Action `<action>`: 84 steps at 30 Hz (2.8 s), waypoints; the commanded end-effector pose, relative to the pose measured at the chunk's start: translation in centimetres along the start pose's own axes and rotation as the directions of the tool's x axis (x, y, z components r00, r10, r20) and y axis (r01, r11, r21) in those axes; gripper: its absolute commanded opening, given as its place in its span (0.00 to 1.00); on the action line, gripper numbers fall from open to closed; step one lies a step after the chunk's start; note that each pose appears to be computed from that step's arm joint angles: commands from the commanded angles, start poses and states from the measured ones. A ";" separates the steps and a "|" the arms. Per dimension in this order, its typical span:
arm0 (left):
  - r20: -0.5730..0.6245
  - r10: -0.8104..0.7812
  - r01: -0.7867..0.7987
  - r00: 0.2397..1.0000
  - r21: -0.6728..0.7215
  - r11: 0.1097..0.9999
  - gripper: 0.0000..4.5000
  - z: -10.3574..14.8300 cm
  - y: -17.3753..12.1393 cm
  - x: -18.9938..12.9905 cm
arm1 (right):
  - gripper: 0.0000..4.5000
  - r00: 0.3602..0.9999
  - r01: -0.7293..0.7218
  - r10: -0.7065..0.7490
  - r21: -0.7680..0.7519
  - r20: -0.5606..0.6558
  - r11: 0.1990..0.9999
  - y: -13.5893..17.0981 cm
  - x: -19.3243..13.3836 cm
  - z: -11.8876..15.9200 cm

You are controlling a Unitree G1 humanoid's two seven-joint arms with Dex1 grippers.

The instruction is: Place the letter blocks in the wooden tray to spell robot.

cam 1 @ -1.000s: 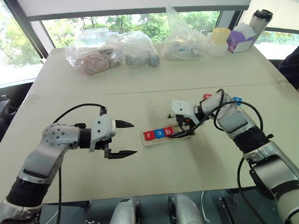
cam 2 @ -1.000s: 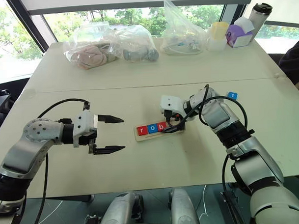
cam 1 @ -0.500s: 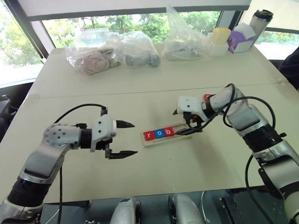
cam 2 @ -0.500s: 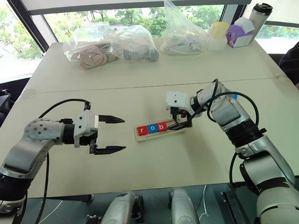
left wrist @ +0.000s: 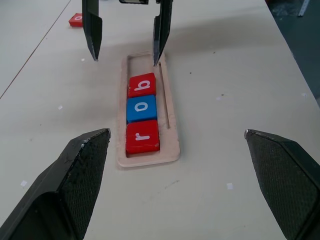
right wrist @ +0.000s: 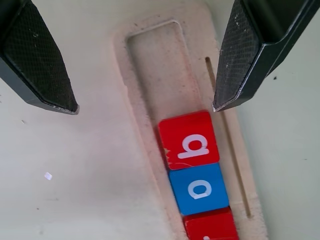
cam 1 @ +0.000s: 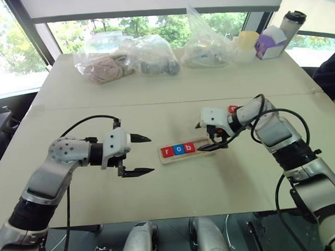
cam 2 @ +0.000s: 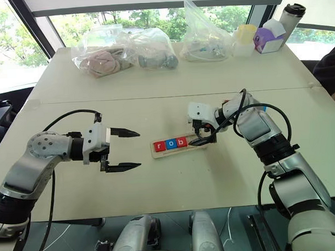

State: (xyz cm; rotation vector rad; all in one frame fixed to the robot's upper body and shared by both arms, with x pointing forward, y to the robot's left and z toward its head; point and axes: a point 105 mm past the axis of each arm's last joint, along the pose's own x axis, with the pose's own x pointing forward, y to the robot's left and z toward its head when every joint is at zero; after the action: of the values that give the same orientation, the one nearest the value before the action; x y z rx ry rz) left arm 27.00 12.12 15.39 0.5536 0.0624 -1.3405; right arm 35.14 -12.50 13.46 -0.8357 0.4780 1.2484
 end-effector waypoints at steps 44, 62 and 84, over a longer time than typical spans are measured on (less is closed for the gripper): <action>0.026 -0.009 0.008 1.000 0.039 0.999 1.00 1.1 -0.1 0.1 | 0.98 0.997 0.056 -0.053 -0.056 0.050 0.997 -0.6 -1.4 2.2; 0.024 -0.009 0.008 1.000 0.035 0.999 1.00 1.1 -0.3 0.1 | 0.98 0.992 0.127 -0.126 -0.025 0.016 0.992 -2.9 0.5 -0.1; 0.027 0.001 -0.001 1.000 0.025 1.000 1.00 1.0 -0.5 0.1 | 0.98 0.997 0.071 -0.068 -0.058 0.045 0.996 -1.7 1.6 1.3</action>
State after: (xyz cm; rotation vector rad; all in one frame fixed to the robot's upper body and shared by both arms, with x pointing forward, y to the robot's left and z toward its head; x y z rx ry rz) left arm 26.69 11.86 15.41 0.5444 0.0615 -1.3394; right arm 37.04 -11.06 12.38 -0.8363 0.4222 1.2168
